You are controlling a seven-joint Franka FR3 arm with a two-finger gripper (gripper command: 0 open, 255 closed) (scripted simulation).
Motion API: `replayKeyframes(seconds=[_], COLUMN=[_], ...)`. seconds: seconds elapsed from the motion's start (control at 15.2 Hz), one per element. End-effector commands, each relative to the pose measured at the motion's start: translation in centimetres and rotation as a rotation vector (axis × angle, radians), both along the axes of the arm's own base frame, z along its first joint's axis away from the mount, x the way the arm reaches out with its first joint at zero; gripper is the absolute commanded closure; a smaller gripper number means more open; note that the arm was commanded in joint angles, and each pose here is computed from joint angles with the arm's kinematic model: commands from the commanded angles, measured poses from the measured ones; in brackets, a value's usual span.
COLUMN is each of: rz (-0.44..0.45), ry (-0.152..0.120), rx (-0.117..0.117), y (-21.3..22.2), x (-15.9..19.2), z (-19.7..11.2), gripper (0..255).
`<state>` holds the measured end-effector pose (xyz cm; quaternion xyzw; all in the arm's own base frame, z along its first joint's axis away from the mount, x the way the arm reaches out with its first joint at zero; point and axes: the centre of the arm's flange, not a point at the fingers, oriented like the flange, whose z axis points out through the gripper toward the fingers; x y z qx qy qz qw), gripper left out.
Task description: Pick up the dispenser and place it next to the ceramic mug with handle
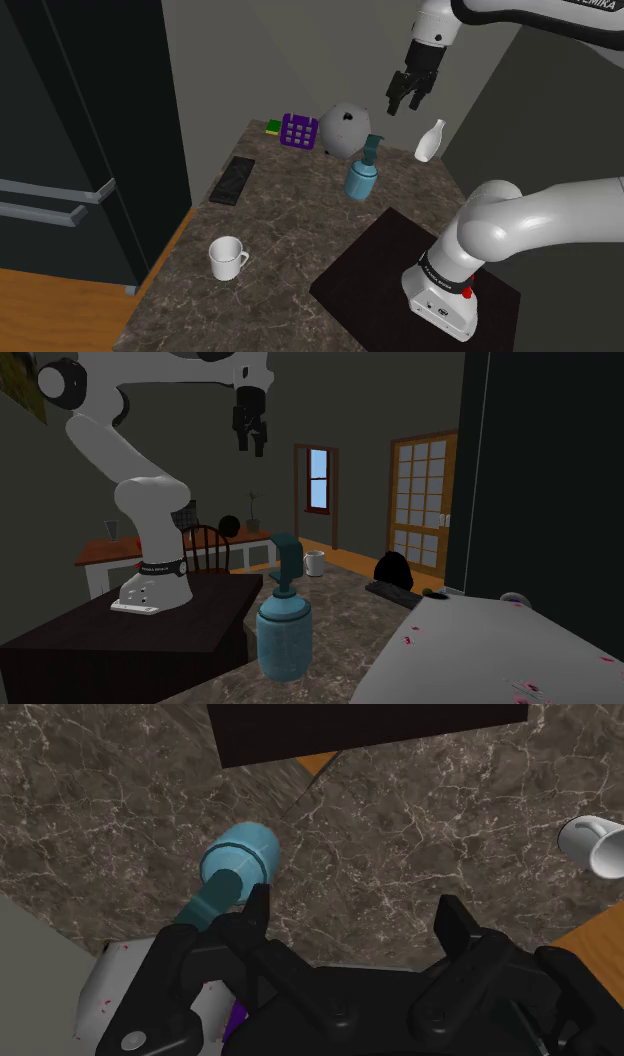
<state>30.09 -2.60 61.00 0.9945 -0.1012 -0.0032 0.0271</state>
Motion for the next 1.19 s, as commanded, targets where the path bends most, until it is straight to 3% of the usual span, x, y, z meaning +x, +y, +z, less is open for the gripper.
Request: replayKeyframes(seconds=[0.0,1.12], rz=[0.0,-0.48], ry=[0.0,-0.209], rx=[0.0,-0.084], y=[0.0,-10.0], x=[0.0,4.6], z=[0.0,-18.0], gripper=[0,0])
